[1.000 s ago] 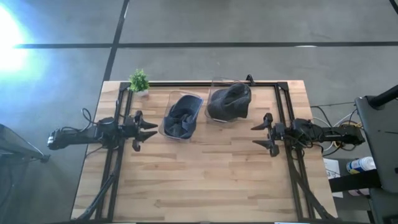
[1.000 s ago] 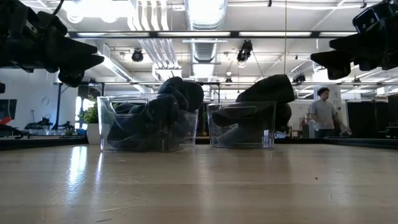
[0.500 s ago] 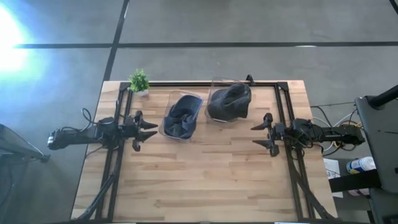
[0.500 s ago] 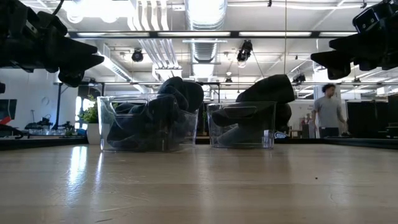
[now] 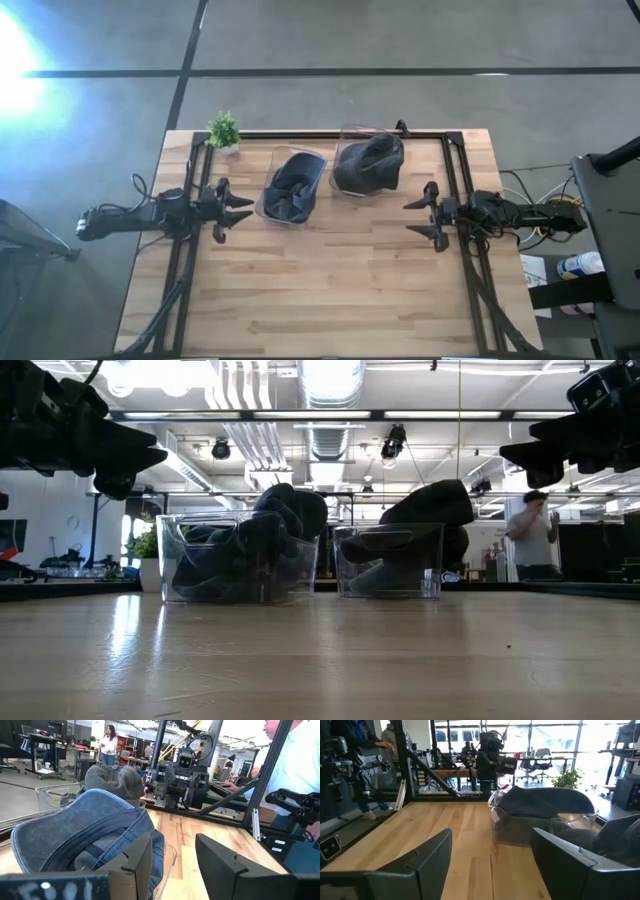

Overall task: Pick & Place hat
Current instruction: Return to Home Position

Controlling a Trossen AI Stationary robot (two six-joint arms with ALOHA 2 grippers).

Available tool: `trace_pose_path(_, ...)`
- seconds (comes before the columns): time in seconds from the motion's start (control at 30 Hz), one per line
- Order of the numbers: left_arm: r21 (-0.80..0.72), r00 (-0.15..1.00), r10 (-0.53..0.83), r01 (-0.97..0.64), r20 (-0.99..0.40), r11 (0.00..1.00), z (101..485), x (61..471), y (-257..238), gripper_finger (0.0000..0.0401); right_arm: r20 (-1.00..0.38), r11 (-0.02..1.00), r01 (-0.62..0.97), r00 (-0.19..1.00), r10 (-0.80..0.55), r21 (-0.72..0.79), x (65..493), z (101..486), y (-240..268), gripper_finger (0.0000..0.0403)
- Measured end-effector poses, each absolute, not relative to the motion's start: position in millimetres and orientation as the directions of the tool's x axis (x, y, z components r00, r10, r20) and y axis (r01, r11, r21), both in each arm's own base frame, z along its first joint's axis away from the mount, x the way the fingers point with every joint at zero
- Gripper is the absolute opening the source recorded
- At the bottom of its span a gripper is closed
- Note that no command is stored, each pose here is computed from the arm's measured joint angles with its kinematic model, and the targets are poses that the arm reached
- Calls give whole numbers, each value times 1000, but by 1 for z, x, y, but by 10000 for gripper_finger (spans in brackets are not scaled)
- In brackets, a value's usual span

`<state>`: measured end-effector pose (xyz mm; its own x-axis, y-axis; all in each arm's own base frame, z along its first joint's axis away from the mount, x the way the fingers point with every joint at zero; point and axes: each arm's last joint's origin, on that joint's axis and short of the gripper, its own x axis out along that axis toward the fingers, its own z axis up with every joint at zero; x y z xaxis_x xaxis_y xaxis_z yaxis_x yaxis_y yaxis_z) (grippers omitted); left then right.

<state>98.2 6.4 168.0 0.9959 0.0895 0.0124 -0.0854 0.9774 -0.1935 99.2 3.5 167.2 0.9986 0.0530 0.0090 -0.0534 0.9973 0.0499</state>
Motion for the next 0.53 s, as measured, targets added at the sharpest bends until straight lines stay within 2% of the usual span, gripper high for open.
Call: trace_pose_path(0.53,-194,996,90,-85,12,977,168,98,6,145,9,997,-53,999,53,49,99,167,4,264)
